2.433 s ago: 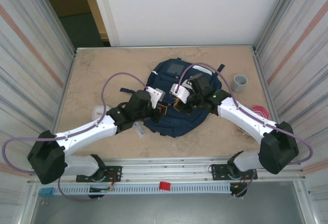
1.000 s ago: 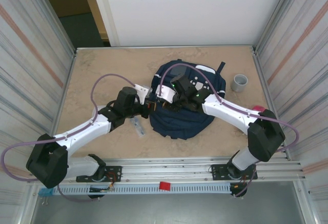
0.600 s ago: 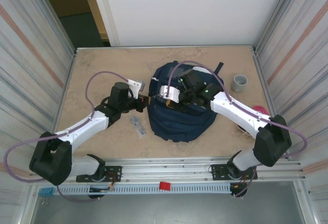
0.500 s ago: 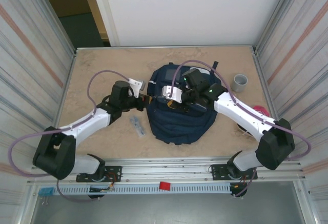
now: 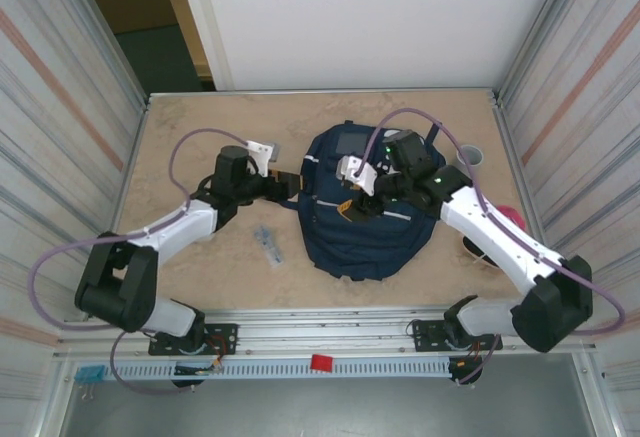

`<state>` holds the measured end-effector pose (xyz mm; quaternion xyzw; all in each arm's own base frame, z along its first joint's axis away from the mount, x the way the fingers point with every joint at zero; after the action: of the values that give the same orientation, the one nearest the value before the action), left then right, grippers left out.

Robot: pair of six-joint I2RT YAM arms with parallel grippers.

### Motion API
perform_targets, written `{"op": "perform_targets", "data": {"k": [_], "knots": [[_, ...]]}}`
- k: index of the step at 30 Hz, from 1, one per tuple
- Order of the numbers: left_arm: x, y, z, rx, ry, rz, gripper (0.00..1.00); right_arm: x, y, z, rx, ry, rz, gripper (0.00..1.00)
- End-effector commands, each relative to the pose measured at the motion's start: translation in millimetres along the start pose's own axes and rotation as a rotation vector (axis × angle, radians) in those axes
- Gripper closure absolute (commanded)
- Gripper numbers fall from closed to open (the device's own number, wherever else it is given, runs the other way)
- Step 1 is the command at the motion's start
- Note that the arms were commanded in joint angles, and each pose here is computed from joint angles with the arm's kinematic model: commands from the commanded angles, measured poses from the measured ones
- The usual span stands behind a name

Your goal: Pack the student bag

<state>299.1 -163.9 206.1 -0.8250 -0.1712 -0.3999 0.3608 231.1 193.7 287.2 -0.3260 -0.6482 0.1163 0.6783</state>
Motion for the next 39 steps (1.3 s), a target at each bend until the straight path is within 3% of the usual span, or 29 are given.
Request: {"op": "perform_targets", "data": {"k": [1,4,8,11,13,21,25,28,33,36,39], "knots": [[7,-23,-14,-0.004,-0.054,-0.025,0.24,3,-22,-9,-0.156,0.387,-0.06,0.34],[6,-27,-17,-0.015,-0.156,0.0,0.2,-22,-38,-12,-0.26,0.733,-0.053,0.34],[13,-13,-17,-0.023,-0.243,0.11,0.15,-68,-56,-5,-0.37,1.055,-0.107,0.34],[14,9,-8,-0.001,-0.289,0.179,0.13,-107,-70,1,-0.497,1.274,-0.151,0.23],[16,26,-2,-0.001,-0.301,0.189,0.13,-129,-76,2,-0.518,1.389,-0.175,0.22],[12,92,31,0.061,-0.383,0.263,0.21,-163,-64,-11,-0.335,1.547,-0.202,0.2],[-3,111,44,0.096,-0.412,0.312,0.22,-177,-49,-28,-0.347,1.577,-0.158,0.24],[-15,115,49,0.103,-0.445,0.334,0.39,-185,-37,-37,-0.337,1.586,-0.14,0.29],[-26,101,47,0.109,-0.466,0.332,0.75,-185,-16,-41,-0.341,1.548,-0.08,0.48],[-29,85,42,0.128,-0.466,0.334,0.88,-178,-4,-43,-0.329,1.506,-0.078,0.53],[-36,66,39,0.165,-0.473,0.333,0.92,-170,6,-47,-0.326,1.467,-0.087,0.53]]}}
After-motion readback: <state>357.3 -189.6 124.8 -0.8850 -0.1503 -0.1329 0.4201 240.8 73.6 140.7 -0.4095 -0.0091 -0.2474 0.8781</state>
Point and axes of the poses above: each hand's point on the last joint's axis, 136 mm out from that joint toward the fingers, its own y axis out along the fingers, its own z axis along the line the jaws close on, x = y × z, the point moved 9 cm from there along -y, back along the fingers, and after that the axes turned 1 degree about y, right-handed, at the moved point
